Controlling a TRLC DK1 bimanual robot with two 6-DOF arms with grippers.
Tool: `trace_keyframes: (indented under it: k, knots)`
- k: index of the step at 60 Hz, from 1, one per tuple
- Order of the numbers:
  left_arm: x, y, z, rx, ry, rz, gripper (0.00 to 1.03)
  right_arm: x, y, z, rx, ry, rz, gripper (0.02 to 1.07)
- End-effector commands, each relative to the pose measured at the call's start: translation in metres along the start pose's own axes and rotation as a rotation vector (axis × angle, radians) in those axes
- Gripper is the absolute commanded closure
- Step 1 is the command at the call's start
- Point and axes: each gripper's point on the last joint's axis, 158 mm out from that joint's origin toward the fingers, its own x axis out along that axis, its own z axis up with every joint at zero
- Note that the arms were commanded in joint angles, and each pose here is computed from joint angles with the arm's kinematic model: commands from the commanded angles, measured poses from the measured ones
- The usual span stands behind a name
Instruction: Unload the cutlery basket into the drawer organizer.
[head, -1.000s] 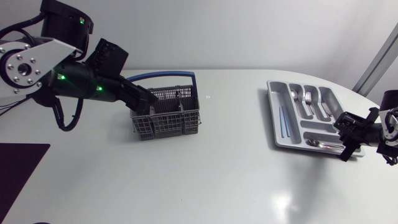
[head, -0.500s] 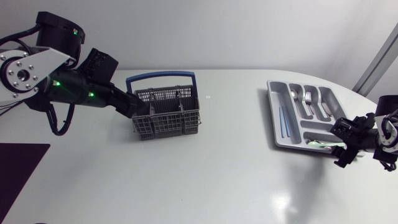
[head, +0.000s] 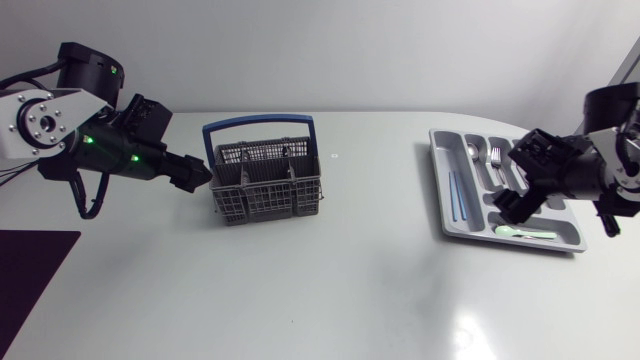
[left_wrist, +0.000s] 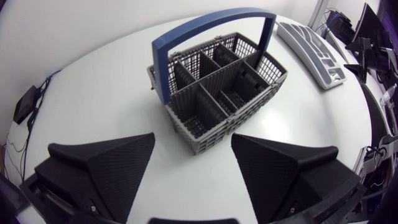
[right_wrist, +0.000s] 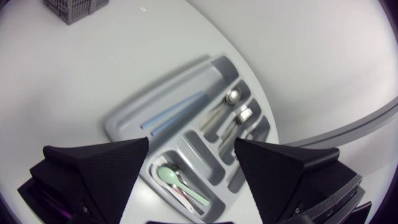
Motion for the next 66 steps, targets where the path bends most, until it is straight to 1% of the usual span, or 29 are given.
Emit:
trace_keyframes:
  k: [1,10,17,29,38,42,44,46,48,51,53,56,59,63,66]
  knots:
    - [0.012,0.012,-0.021,-0.022,0.062,0.010,0.18,-0.002,0.017,0.035,0.084,-0.052,0.046,0.07]
    - [0.025,0.034,-0.028,-0.070,0.098,0.030,0.18,0.010,0.060,0.092,0.146,-0.110,0.161,0.07]
    - [0.037,0.045,-0.032,-0.090,0.121,0.036,0.18,0.029,0.088,0.128,0.211,-0.123,0.251,0.07]
    - [0.065,0.065,-0.027,-0.115,0.145,0.041,0.18,0.061,0.132,0.176,0.260,-0.134,0.383,0.08]
    - [0.085,0.076,-0.017,-0.124,0.148,0.038,0.18,0.087,0.161,0.206,0.298,-0.129,0.471,0.11]
    - [0.091,0.074,-0.013,-0.130,0.141,0.009,0.18,0.092,0.171,0.217,0.308,-0.132,0.496,0.15]
    - [0.093,0.073,-0.012,-0.129,0.137,-0.003,0.21,0.095,0.176,0.221,0.311,-0.124,0.509,0.17]
    - [0.095,0.070,-0.010,-0.131,0.128,-0.019,0.23,0.097,0.179,0.226,0.316,-0.121,0.521,0.22]
    - [0.097,0.067,-0.008,-0.132,0.120,-0.039,0.28,0.100,0.181,0.229,0.328,-0.119,0.534,0.28]
    - [0.099,0.064,-0.006,-0.137,0.112,-0.065,0.33,0.104,0.185,0.236,0.342,-0.119,0.554,0.42]
    - [0.101,0.064,-0.006,-0.141,0.113,-0.070,0.36,0.108,0.187,0.240,0.351,-0.119,0.563,0.54]
    - [0.103,0.062,-0.005,-0.147,0.108,-0.091,0.39,0.111,0.192,0.246,0.361,-0.121,0.578,0.66]
    - [0.106,0.061,-0.006,-0.148,0.112,-0.098,0.39,0.113,0.198,0.250,0.364,-0.118,0.593,0.73]
    - [0.108,0.055,-0.004,-0.146,0.107,-0.125,0.39,0.110,0.205,0.255,0.362,-0.124,0.612,0.79]
    - [0.109,0.049,-0.003,-0.141,0.106,-0.143,0.39,0.103,0.211,0.257,0.355,-0.124,0.633,0.80]
